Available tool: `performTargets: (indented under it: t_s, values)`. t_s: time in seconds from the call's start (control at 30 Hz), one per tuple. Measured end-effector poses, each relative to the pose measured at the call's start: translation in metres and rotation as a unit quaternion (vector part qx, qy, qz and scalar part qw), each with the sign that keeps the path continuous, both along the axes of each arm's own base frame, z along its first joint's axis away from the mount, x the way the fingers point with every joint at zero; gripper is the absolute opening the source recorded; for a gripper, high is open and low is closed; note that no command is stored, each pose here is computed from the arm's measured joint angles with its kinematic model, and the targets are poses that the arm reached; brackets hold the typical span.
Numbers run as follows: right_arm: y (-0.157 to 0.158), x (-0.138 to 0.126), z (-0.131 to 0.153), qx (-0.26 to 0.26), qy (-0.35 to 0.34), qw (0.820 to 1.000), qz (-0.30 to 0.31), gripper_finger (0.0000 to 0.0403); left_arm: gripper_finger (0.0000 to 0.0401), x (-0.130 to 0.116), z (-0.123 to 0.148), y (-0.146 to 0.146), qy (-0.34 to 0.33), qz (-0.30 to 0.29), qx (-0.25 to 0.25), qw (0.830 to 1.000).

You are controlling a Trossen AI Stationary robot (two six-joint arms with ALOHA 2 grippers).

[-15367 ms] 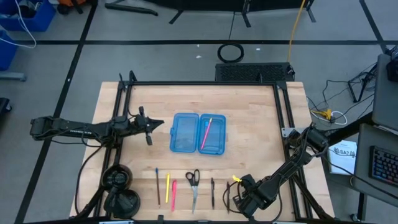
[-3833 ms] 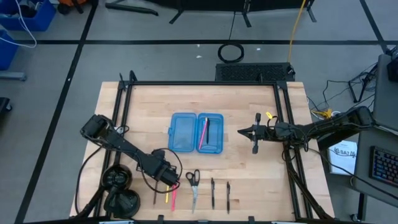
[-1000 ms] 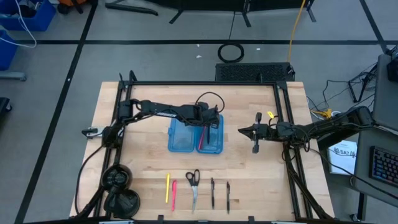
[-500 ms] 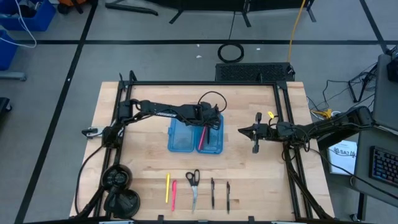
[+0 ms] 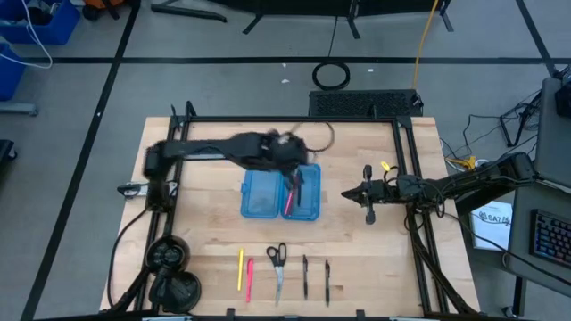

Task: Pick & place school supplies into a supply box
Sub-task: Put the right black pen into the blue supply box

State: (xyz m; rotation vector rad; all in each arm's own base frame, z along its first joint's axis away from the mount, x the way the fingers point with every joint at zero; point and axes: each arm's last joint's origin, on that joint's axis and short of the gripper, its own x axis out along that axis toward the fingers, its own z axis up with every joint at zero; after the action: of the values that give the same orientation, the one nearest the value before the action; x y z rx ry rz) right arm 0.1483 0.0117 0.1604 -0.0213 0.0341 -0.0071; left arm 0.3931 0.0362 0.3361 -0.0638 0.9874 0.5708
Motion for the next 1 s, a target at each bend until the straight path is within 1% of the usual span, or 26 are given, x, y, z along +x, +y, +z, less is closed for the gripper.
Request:
performTargets:
  t_s: [0.07, 0.1, 0.17, 0.2, 0.23, 0.27, 0.3, 0.33, 0.37, 0.43, 0.5, 0.53, 0.63, 0.67, 0.7, 0.73, 0.83, 0.87, 1.0]
  values:
    - [0.000, 0.000, 0.000, 0.000, 0.000, 1.000, 0.004, 0.0000, 0.0079, -0.026, 0.017, 0.004, 0.001, 0.038, 0.038, 0.999]
    - [0.000, 0.000, 0.000, 0.003, 0.001, 1.000, 0.004, 0.0000, 0.0070, -0.041, 0.025, 0.006, -0.007, 0.051, 0.048, 0.998]
    - [0.000, 0.000, 0.000, 0.005, 0.001, 1.000, 0.003, 0.0000, 0.0055, -0.068, 0.031, 0.009, -0.034, 0.053, 0.055, 0.997]
    - [0.000, 0.000, 0.000, 0.005, 0.001, 1.000, 0.003, 0.0000, 0.0048, -0.078, 0.032, 0.010, -0.058, 0.035, 0.052, 0.996]
    - [0.000, 0.000, 0.000, 0.004, 0.002, 1.000, 0.003, 0.0000, 0.0041, -0.089, 0.028, 0.009, -0.085, 0.001, 0.048, 0.995]
    - [0.000, 0.000, 0.000, 0.003, 0.002, 1.000, 0.003, 0.0000, 0.0033, -0.097, 0.022, 0.008, -0.108, -0.046, 0.043, 0.992]
    - [0.000, 0.000, 0.000, 0.003, 0.002, 1.000, 0.003, 0.0000, 0.0025, -0.104, 0.014, 0.006, -0.133, -0.096, 0.041, 0.986]
    - [0.000, 0.000, -0.001, 0.002, 0.004, 1.000, 0.003, 0.0000, 0.0016, -0.110, 0.006, 0.005, -0.170, -0.142, 0.040, 0.974]
    - [0.000, 0.000, -0.001, 0.002, 0.004, 1.000, 0.003, 0.0000, 0.0008, -0.115, -0.001, 0.004, -0.210, -0.174, 0.040, 0.961]
    - [0.000, 0.000, -0.001, 0.001, 0.004, 1.000, 0.003, 0.0000, 0.0005, -0.127, -0.013, 0.006, -0.282, -0.203, 0.035, 0.937]
    - [0.000, 0.000, -0.001, -0.002, 0.005, 1.000, 0.003, 0.0000, 0.0007, -0.139, -0.027, 0.009, -0.337, -0.214, 0.026, 0.916]
    - [0.000, 0.000, -0.001, -0.005, 0.005, 1.000, 0.003, 0.0000, 0.0006, -0.144, -0.038, 0.009, -0.352, -0.224, 0.020, 0.909]
    - [0.000, 0.000, -0.003, -0.028, 0.013, 1.000, 0.003, 0.0000, 0.0003, -0.154, -0.074, 0.002, -0.386, -0.288, 0.001, 0.877]
    - [0.000, 0.000, -0.003, -0.038, 0.016, 0.999, 0.004, 0.0000, 0.0004, -0.158, -0.085, 0.000, -0.394, -0.301, 0.001, 0.869]
    - [0.000, 0.000, -0.003, -0.048, 0.017, 0.999, 0.005, 0.0000, 0.0004, -0.161, -0.096, -0.001, -0.397, -0.303, 0.001, 0.866]
    - [0.000, 0.000, -0.003, -0.057, 0.016, 0.998, 0.005, 0.0000, 0.0004, -0.165, -0.106, -0.001, -0.398, -0.295, 0.000, 0.869]
    - [0.000, 0.000, -0.001, -0.080, 0.008, 0.997, 0.005, 0.0000, 0.0003, -0.176, -0.133, 0.000, -0.378, -0.278, -0.020, 0.883]
    - [0.000, 0.000, 0.000, -0.081, 0.000, 0.997, 0.004, 0.0000, 0.0003, -0.179, -0.140, 0.000, -0.374, -0.277, -0.023, 0.885]
    - [0.000, 0.000, 0.003, -0.064, -0.014, 0.998, 0.003, 0.0000, 0.0002, -0.190, -0.156, -0.003, -0.374, -0.292, -0.017, 0.880]
